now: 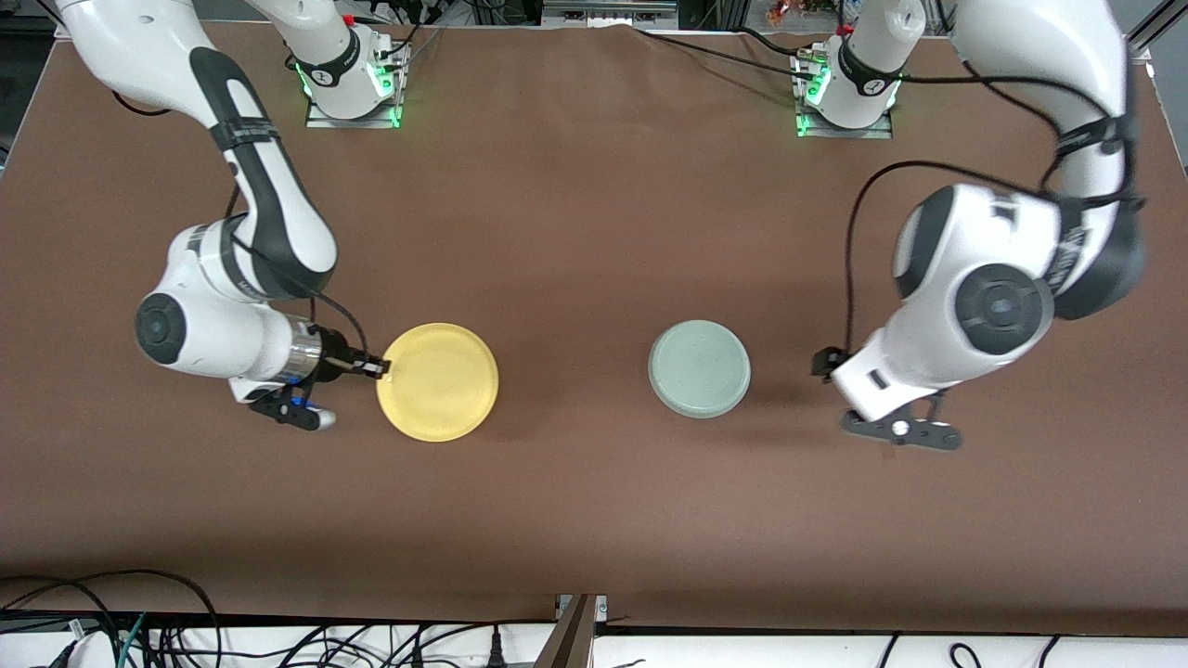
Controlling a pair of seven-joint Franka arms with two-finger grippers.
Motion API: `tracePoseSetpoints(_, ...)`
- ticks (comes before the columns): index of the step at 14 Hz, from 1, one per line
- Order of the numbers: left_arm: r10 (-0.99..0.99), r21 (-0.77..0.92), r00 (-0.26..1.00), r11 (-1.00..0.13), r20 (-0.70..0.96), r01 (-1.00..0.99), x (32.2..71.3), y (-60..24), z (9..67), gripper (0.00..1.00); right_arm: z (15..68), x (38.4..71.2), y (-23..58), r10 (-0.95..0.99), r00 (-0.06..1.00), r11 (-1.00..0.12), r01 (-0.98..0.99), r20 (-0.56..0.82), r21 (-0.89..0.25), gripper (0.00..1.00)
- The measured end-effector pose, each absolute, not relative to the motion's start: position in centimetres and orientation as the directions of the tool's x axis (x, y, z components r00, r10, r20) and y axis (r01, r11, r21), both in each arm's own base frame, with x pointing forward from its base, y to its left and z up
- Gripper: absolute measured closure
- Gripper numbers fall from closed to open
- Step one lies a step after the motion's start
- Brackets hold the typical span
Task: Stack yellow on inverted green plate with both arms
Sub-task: 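Carry the yellow plate over the green plate while the left gripper withdraws, then lower the yellow plate onto the green plate and open the right gripper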
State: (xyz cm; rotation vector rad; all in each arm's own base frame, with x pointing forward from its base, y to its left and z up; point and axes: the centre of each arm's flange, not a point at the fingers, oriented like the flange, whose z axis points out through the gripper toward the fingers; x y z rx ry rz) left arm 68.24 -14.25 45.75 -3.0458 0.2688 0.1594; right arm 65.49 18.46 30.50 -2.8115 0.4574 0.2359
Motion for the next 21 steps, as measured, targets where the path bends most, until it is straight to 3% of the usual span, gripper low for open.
tracePoseSetpoints(5,-0.189,-0.05,0.98,-0.98,-0.07,-0.192,60.5,-9.8,57.7,0.0,28.1,62.2,32.8,-0.429,0.892,-0.843,-0.452,-0.141,-0.293,0.97)
tracePoseSetpoints(8,-0.157,-0.042,0.987,-0.986,-0.043,-0.159,55.8,-5.8,61.0,0.0,25.2,58.4,40.8,-0.488,0.864,-0.798,-0.499,-0.122,-0.338,0.97)
tracePoseSetpoints(14,-0.09,-0.038,0.995,-0.995,-0.031,-0.091,55.4,-0.7,60.5,0.0,23.8,50.9,51.0,-0.496,0.86,-0.768,-0.499,-0.121,-0.4,0.97)
tracePoseSetpoints(21,-0.058,-0.038,0.997,-0.998,-0.041,-0.059,55.2,0.8,60.4,0.0,20.4,50.7,53.7,-0.517,0.849,-0.734,-0.505,-0.109,-0.454,0.97)
